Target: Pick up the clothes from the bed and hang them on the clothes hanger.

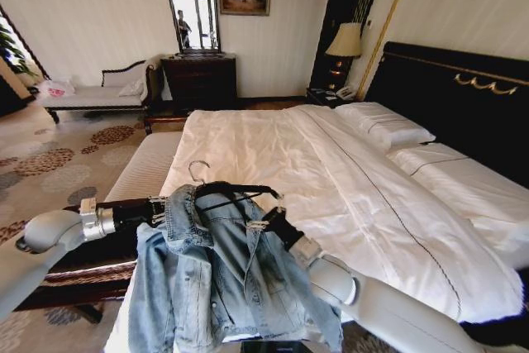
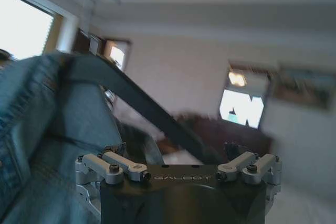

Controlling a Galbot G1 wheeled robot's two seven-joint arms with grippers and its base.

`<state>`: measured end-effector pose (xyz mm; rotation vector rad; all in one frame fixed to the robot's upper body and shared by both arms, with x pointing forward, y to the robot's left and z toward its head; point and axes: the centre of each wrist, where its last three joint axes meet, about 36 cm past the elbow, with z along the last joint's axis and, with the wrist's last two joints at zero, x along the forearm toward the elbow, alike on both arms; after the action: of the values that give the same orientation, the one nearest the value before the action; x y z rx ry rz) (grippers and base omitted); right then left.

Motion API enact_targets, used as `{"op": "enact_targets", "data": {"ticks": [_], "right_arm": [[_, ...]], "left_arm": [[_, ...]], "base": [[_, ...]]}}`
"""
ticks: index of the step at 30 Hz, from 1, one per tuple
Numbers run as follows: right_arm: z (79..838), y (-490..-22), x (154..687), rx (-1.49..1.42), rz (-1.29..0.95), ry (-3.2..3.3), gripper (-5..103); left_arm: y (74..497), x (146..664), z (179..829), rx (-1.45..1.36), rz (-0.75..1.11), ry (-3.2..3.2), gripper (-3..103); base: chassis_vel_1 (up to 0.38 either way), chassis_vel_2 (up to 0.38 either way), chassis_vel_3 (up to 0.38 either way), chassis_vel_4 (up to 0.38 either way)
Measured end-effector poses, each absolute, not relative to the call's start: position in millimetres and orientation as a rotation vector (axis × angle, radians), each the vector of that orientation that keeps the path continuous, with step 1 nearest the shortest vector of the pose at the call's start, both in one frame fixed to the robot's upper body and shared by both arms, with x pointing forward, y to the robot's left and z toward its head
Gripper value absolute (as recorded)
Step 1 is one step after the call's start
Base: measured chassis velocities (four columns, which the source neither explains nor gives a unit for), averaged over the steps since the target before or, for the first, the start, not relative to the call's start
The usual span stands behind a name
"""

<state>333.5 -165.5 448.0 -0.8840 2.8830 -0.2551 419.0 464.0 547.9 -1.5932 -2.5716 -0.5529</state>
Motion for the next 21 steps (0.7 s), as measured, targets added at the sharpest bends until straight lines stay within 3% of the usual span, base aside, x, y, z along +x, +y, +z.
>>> {"op": "enact_targets", "data": {"ticks": [10, 21], "right_arm": [[453.8, -165.7, 326.4, -0.736, 0.086, 3.269, 100], [463.6, -151.7, 328.7, -0.776, 0.348, 3.368, 100]], "left_arm": [[460.9, 419.8, 552.7, -1.609, -0.561, -2.583, 21], [458.6, 414.8, 547.2, -1.62, -0.551, -2.564, 21]], "base": [[0.0, 0.0, 0.0, 0.0], [0.0, 0.0, 0.0, 0.0]]}}
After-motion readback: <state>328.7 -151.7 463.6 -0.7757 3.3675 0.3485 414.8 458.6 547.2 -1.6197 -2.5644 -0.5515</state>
